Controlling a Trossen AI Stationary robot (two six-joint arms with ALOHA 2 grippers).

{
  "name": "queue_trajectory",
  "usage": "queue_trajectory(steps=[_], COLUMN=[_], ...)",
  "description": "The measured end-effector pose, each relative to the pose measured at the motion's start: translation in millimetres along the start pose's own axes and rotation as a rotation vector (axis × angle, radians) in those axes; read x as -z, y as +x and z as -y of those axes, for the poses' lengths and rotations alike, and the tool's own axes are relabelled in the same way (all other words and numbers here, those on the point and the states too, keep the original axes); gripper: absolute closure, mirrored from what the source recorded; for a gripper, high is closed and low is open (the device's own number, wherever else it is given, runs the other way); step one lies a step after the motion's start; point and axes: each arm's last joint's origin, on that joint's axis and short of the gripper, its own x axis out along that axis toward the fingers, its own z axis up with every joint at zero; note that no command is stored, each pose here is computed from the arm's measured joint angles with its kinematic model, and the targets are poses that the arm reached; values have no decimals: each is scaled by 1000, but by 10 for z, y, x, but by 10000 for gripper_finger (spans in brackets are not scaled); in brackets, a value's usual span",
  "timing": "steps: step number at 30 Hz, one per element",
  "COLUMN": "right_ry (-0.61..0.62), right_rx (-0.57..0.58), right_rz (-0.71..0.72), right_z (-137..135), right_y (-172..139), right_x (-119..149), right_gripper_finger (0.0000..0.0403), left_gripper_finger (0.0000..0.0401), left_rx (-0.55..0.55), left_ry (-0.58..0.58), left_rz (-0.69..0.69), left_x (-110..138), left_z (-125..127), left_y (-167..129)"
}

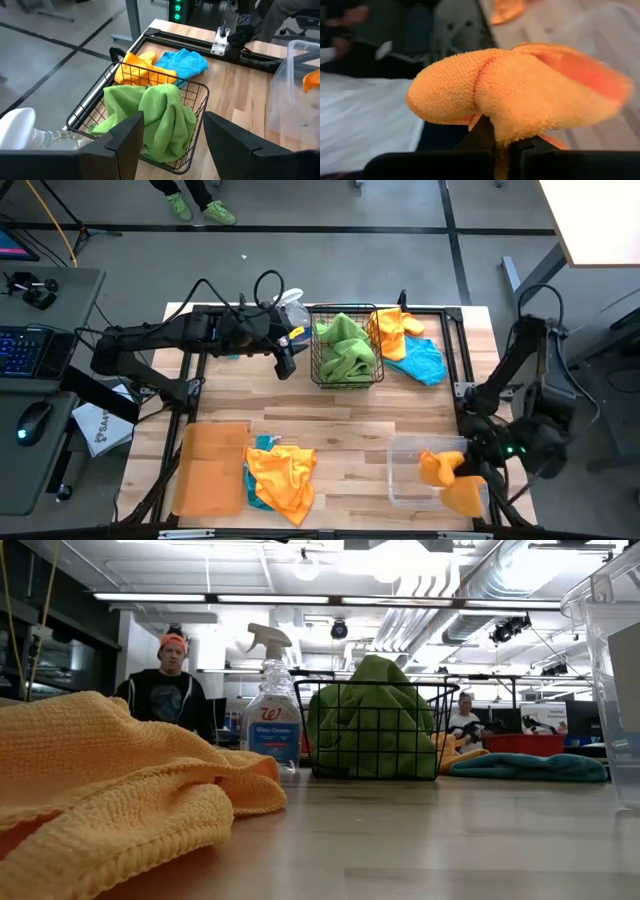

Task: Sort microfiber towel by color & place in baskets
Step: Put the top left yellow towel into the transparent bin

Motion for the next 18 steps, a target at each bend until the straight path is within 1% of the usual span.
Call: queue_trajectory(steps=[2, 5, 7, 11, 13, 15, 18], right_ry=[34, 46, 51, 30, -6, -38, -49], right_rx=[89, 247, 313, 325, 318, 361, 438], right_rz=[19, 62, 94, 101, 73, 17, -36], right_z=[79, 194, 229, 166, 109, 90, 89], right_y=[13, 74, 117, 268, 371, 496, 678], right_x=[35, 57, 50, 98, 152, 228, 335], right_gripper_finger=[403, 403, 403, 403, 403, 403, 403], left_gripper_finger=[206, 206, 206, 206, 206, 206, 206], left_rx=[1, 4, 4, 4, 3, 4, 8], left_ry=[3, -2, 3, 4, 3, -1, -9], left_rz=[10, 24, 27, 27, 29, 41, 67], left_x=[-10, -24, -27, -27, -29, -41, -67], left_z=[2, 5, 5, 5, 5, 7, 11], left_y=[0, -1, -1, -1, -1, -1, -3])
